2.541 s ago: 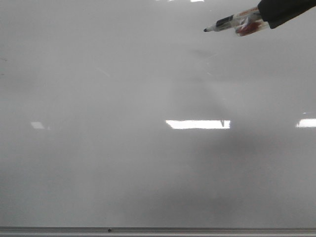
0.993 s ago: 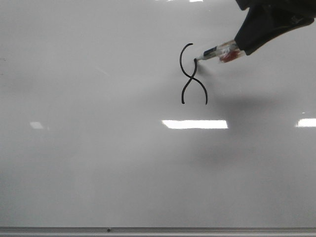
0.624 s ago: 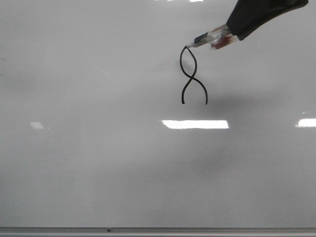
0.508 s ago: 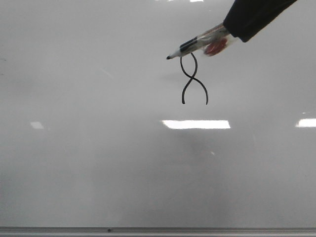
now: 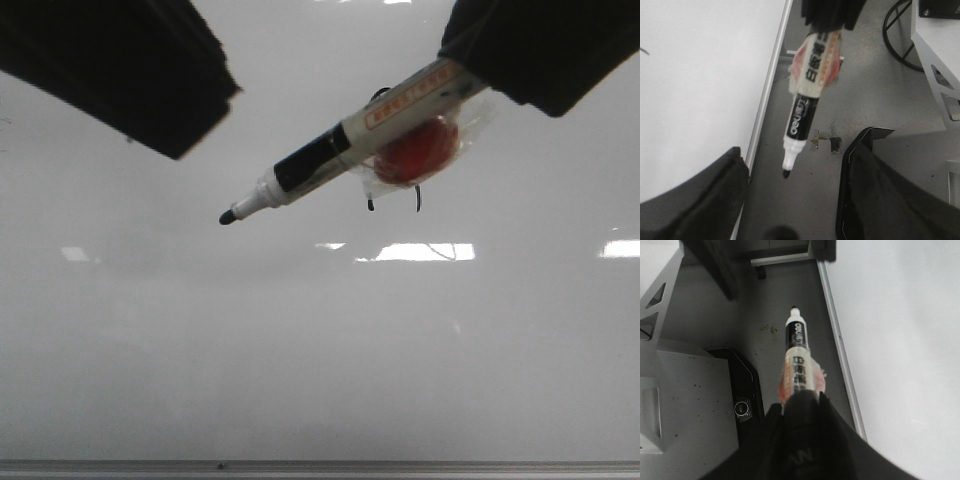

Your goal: Write number 8 on whiteboard

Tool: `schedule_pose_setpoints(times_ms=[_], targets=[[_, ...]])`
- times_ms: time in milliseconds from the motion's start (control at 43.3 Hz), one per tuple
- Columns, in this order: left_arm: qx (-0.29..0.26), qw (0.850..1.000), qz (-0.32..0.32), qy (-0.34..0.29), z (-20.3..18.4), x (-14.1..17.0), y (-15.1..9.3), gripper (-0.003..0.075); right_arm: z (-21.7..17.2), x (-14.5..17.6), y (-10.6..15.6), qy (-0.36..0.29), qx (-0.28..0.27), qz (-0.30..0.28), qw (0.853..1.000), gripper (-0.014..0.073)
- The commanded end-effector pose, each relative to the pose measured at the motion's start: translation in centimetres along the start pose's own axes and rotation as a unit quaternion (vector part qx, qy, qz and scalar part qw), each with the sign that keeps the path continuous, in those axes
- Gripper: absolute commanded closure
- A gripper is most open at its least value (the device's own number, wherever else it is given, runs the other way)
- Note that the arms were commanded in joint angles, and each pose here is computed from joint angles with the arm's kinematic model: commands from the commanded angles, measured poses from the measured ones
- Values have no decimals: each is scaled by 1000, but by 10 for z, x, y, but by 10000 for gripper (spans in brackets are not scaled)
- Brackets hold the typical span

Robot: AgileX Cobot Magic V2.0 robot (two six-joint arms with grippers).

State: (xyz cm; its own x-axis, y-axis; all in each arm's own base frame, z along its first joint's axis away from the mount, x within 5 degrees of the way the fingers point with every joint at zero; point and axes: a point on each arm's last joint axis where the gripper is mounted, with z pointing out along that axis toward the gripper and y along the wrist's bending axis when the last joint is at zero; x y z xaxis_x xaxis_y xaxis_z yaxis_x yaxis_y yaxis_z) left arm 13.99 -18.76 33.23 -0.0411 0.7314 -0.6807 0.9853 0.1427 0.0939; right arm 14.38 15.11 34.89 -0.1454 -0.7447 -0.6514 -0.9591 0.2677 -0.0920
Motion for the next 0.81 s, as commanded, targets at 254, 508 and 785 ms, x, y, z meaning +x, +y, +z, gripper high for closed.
schedule_pose_setpoints(times_ms=[254, 508, 785], targets=[[-6, 999, 7, -36, 28, -22, 4, 281, -12, -12, -1, -52, 22, -2, 998, 701], [-9, 999, 17, -36, 29, -22, 5, 504, -12, -12, -1, -53, 22, -2, 998, 701], [-10, 999, 16, -36, 28, -22, 5, 679, -12, -11, 0, -46, 16, -2, 999, 528]])
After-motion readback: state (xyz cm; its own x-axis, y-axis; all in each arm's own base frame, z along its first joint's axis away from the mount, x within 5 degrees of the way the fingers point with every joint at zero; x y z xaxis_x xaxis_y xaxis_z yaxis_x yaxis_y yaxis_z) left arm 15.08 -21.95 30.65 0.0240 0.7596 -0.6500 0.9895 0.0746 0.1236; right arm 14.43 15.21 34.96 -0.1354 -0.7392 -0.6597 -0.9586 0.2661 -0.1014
